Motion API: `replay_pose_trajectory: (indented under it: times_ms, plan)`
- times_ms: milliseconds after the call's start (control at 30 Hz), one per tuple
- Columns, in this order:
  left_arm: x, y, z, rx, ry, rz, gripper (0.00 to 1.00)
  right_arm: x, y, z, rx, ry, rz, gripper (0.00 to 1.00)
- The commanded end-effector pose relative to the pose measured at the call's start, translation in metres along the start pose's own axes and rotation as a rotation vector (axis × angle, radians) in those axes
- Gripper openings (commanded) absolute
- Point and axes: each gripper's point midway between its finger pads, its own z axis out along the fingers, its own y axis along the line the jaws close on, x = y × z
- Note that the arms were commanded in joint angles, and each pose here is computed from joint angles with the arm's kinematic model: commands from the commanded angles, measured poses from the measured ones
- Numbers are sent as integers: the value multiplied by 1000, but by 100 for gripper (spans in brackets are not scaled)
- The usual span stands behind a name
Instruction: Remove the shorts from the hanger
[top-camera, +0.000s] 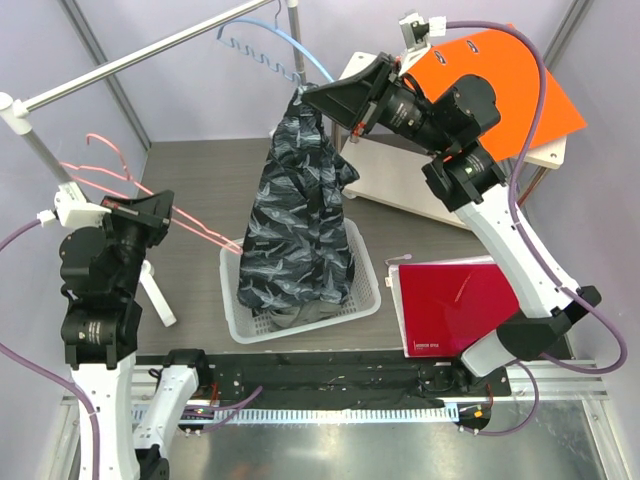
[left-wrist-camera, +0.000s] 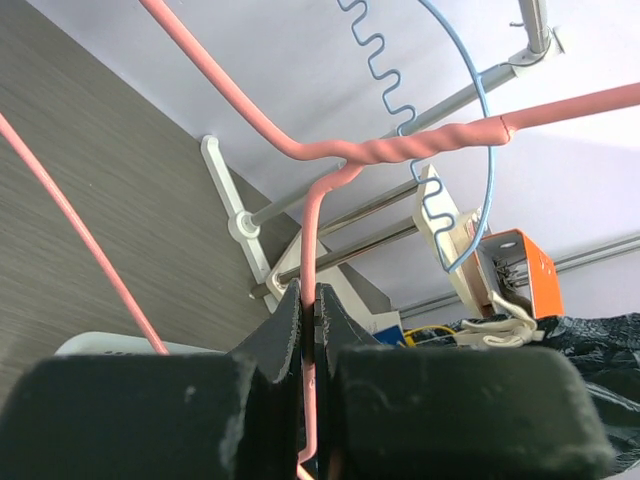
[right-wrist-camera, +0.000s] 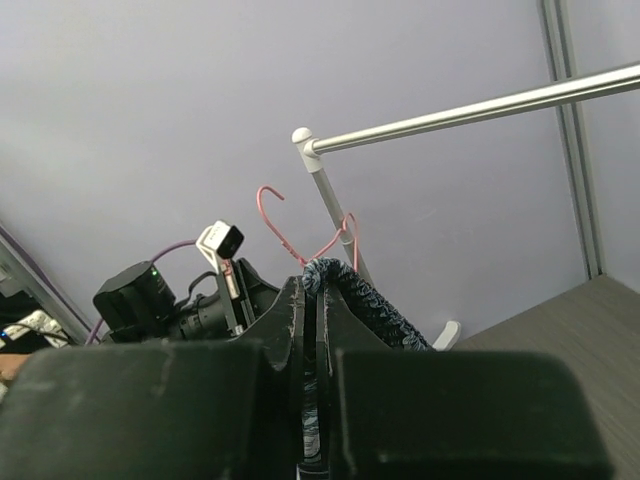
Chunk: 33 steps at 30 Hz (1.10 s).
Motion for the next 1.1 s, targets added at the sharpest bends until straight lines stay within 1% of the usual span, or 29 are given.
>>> replay_pose_trajectory:
  times_ms: [0, 33, 67, 133, 167, 200, 233, 267, 300, 333, 367, 433, 467, 500, 567, 667, 733, 767, 833, 867, 900, 933, 967, 1000, 1033, 1067]
  plan:
    - [-11, -10, -11, 47, -52, 9, 0, -17, 6, -10, 47, -38, -122, 1]
    - [-9, -6, -12, 36, -47, 15, 0, -14, 7, -12, 44, -33, -117, 1]
    - [-10, -5, -14, 32, -51, 18, 0, 7, -8, -13, 61, 3, -79, 1]
    - [-9, -2, -16, 22, -51, 21, 0, 30, -12, -12, 40, 32, -14, 1]
    - [-9, -1, -16, 20, -51, 20, 0, 48, -14, -11, 27, 71, 12, 1]
    - [-6, 0, -16, 19, -45, 19, 0, 79, -28, -14, 46, 127, 48, 1]
    - [-5, 0, -14, 20, -39, 14, 0, 102, -22, -11, 26, 166, 44, 1]
    - [-4, -1, -13, 27, -35, 11, 0, 131, -27, -19, 50, 208, 68, 1]
    - [-1, -1, -11, 30, -22, 3, 0, 144, -30, -19, 88, 203, 70, 1]
    - [3, 2, -9, 27, -11, -2, 0, 156, -26, -20, 89, 207, 73, 1]
    - [4, 2, -7, 28, -8, -5, 0, 181, -15, -20, 68, 248, 96, 1]
    - [7, 2, -5, 34, 1, -20, 0, 208, -9, -15, 54, 306, 129, 1]
    - [8, 3, -2, 33, 4, -21, 0, 213, 2, -10, 26, 323, 146, 1]
    - [8, 2, -2, 37, 2, -25, 0, 224, 1, -8, 17, 351, 166, 1]
    - [7, 1, -3, 37, 5, -23, 0, 216, 9, -3, -11, 336, 174, 1]
    - [6, 3, -6, 27, -1, -12, 0, 204, 11, -2, -2, 315, 143, 1]
    - [5, 4, -9, 22, -7, -5, 0, 203, 7, -4, 7, 317, 145, 1]
    - [4, 4, -10, 19, -11, 1, 0, 213, -4, -9, 36, 334, 182, 1]
    - [4, 5, -10, 15, -9, 6, 0, 217, -13, -15, 34, 304, 229, 1]
    - [4, 5, -11, 15, -9, 11, 0, 248, -27, -32, 53, 352, 297, 1]
    - [3, 5, -11, 15, -9, 12, 0, 244, -29, -33, 14, 296, 305, 1]
    - [3, 6, -11, 11, -9, 15, 0, 251, -43, -43, 47, 288, 395, 1]
    - [4, 6, -11, 10, -5, 17, 0, 289, -65, -62, 104, 340, 466, 1]
    - [4, 6, -12, 11, -6, 19, 0, 295, -73, -67, 105, 325, 486, 1]
    - [6, 7, -11, 10, -1, 19, 0, 304, -90, -78, 152, 323, 534, 1]
    - [5, 7, -11, 11, -2, 19, 0, 328, -106, -96, 212, 347, 586, 1]
